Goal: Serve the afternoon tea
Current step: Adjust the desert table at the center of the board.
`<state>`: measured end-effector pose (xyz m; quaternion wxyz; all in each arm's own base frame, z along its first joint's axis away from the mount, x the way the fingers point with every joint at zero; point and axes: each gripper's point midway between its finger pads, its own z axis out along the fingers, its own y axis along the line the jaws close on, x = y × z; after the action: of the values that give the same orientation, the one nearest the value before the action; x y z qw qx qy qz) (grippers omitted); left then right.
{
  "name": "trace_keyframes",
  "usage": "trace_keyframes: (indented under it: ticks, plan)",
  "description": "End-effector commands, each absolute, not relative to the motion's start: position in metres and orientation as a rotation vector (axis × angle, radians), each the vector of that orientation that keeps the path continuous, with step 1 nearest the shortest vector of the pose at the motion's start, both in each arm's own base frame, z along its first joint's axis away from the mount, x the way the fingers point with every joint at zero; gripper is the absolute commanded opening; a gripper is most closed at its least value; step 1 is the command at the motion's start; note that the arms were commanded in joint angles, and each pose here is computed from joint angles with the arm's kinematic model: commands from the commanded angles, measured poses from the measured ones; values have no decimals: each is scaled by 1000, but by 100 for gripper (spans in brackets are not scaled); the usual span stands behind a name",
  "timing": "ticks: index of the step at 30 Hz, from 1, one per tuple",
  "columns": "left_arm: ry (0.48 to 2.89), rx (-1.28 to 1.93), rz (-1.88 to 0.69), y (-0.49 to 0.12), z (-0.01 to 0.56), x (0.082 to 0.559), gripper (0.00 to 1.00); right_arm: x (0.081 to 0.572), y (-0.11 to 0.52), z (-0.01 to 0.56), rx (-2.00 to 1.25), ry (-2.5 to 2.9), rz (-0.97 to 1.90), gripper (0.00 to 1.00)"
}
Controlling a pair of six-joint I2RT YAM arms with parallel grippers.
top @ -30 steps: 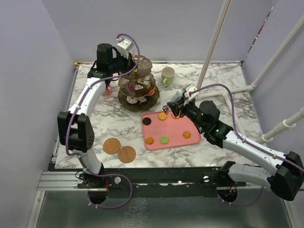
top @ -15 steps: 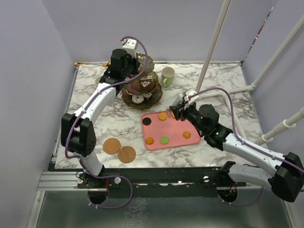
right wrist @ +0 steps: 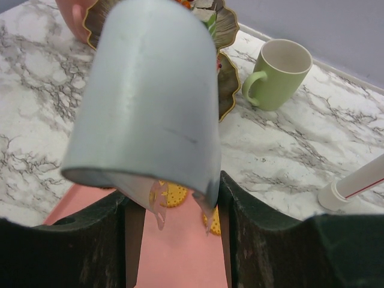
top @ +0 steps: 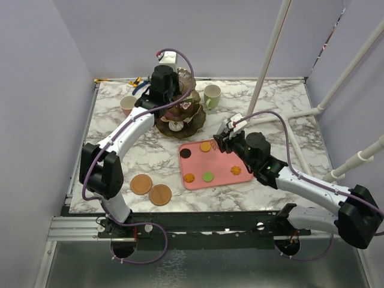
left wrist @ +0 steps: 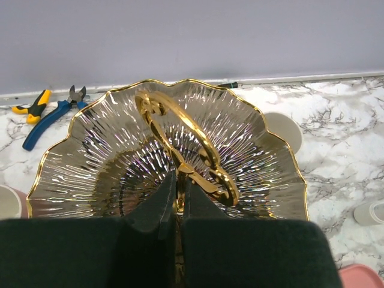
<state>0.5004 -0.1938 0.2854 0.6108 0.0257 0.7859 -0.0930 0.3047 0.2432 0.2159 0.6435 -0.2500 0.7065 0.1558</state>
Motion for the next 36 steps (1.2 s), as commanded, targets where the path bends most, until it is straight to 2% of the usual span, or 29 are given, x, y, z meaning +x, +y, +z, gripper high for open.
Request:
trace_keyframes:
  ticks: [1,4,6,7,10,13,16,21,25,31,36]
  plan:
    - [1715,-43,-247,-191,332,496,11,317,238,217,-500,1584,309,47]
    - [1730,-16,-260,-193,335,490,36,320,239,213,-495,1591,304,47]
    - [1752,27,-280,-197,335,484,58,321,238,210,-490,1599,294,47]
    - [1761,60,-298,-199,335,481,65,322,236,209,-484,1603,286,48]
    - [1793,139,-327,-200,330,471,83,323,232,205,-469,1612,264,49]
    - [1811,202,-333,-194,324,463,92,323,228,202,-458,1617,251,49]
    - [1844,274,-399,-191,315,462,93,325,224,199,-439,1625,246,49]
    - [1900,444,-571,-189,302,466,84,322,218,201,-420,1626,246,49]
    - [1907,595,-666,-193,292,464,82,320,212,202,-413,1626,243,49]
    - [1900,703,-689,-201,285,474,69,320,206,199,-386,1640,229,50]
    - [1871,747,-709,-207,285,483,63,319,196,197,-354,1646,210,49]
